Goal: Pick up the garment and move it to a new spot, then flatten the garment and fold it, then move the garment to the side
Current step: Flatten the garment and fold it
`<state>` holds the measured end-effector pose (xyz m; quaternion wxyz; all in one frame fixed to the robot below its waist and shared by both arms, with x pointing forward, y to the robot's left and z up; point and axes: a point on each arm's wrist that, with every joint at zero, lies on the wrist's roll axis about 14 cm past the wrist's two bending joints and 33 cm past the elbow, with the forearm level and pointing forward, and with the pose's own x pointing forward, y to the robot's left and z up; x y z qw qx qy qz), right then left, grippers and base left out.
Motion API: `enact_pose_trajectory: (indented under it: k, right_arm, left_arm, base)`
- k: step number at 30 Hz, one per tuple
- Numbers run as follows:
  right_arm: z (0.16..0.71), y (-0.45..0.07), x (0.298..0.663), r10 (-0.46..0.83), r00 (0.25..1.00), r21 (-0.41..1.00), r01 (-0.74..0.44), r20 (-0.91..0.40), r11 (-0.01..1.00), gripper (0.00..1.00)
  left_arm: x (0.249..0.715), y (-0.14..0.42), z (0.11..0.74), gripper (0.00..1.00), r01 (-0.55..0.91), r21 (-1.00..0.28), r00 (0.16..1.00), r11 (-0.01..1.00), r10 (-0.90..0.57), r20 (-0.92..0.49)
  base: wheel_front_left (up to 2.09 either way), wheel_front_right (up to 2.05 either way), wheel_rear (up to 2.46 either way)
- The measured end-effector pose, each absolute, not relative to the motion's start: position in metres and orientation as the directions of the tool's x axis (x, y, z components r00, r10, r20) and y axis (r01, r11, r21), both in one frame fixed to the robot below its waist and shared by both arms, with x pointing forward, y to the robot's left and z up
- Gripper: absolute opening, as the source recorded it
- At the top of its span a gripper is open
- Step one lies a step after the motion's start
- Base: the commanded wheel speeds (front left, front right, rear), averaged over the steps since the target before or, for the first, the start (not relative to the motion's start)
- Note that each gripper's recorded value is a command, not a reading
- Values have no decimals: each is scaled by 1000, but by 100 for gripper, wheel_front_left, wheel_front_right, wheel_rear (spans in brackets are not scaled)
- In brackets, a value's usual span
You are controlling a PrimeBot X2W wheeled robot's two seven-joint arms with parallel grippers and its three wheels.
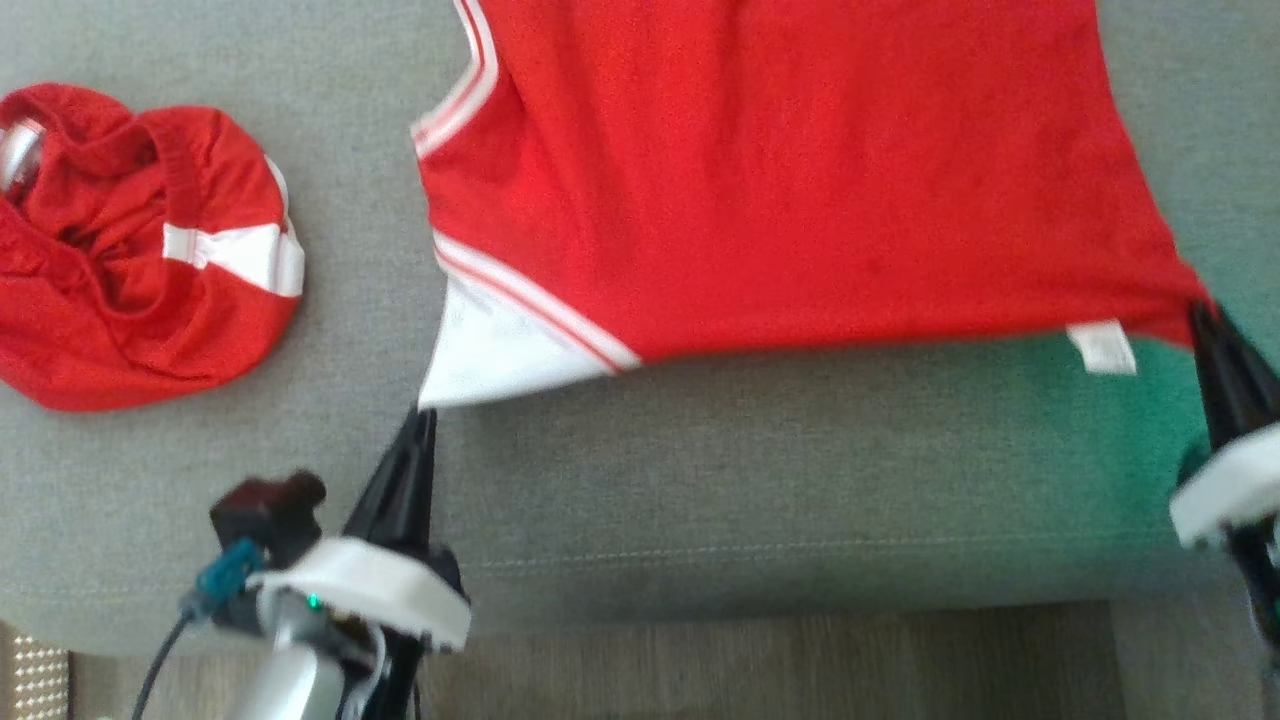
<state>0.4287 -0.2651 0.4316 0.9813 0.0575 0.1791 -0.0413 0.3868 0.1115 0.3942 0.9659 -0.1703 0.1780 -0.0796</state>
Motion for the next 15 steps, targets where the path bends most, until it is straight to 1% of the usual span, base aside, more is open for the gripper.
enact_pose_trajectory:
  k: [3,6,11,15]
  right_arm:
    - [434,-268,406,-82,922,99,128,-377,987,0]
    - [439,-270,395,-102,919,102,152,-381,983,0]
    - [437,-269,401,-99,915,114,155,-392,981,0]
    - [430,-266,423,-89,914,133,153,-395,979,0]
  left_arm:
    - [369,112,394,0,84,-353,907,932,-218,-359]
    - [359,110,397,0,84,-363,892,928,-233,-387]
    - [372,106,406,0,109,-379,888,919,-262,-379]
    - [408,102,422,0,154,-374,911,914,-278,-304]
  base:
    - [0,0,0]
    - [0,0,0]
    - [0,0,0]
    - [0,0,0]
